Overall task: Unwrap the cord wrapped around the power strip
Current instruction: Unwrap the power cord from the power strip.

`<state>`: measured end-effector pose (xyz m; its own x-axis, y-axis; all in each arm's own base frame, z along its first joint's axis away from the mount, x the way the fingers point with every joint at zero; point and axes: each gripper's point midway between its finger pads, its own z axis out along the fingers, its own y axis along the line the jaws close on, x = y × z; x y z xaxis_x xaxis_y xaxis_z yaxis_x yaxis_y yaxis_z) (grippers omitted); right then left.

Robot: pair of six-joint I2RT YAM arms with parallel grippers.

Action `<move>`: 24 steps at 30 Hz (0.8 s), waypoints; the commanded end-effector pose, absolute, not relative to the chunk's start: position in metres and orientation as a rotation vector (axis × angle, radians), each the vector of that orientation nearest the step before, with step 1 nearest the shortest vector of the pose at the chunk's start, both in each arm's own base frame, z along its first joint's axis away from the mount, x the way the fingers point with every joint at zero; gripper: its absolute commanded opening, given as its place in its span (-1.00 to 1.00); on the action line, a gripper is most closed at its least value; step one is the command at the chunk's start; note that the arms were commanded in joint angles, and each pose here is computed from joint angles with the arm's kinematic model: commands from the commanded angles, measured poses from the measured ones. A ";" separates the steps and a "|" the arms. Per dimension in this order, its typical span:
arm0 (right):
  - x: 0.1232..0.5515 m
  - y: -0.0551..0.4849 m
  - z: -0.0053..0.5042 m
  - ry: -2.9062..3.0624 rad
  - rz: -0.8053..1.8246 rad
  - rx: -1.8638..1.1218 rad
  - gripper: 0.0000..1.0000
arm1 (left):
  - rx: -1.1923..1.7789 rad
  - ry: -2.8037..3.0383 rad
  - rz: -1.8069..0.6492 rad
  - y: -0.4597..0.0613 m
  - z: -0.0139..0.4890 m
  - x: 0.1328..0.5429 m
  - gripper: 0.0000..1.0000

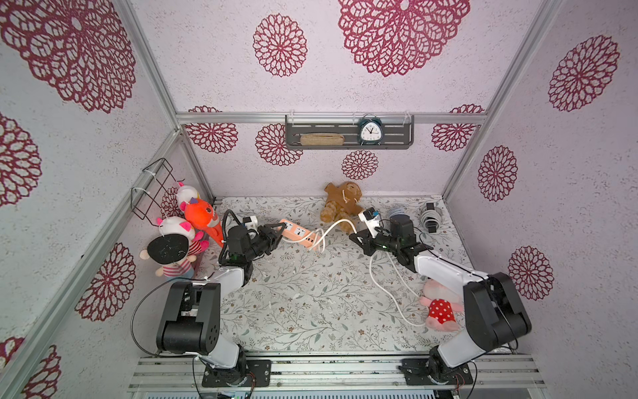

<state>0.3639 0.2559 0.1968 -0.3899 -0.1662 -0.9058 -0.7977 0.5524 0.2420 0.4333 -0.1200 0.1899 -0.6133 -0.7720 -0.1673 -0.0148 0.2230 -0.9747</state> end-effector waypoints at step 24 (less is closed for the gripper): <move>0.350 0.140 0.013 2.473 0.531 -0.172 -1.00 | -0.889 1.614 -1.330 -0.019 0.213 0.419 -1.00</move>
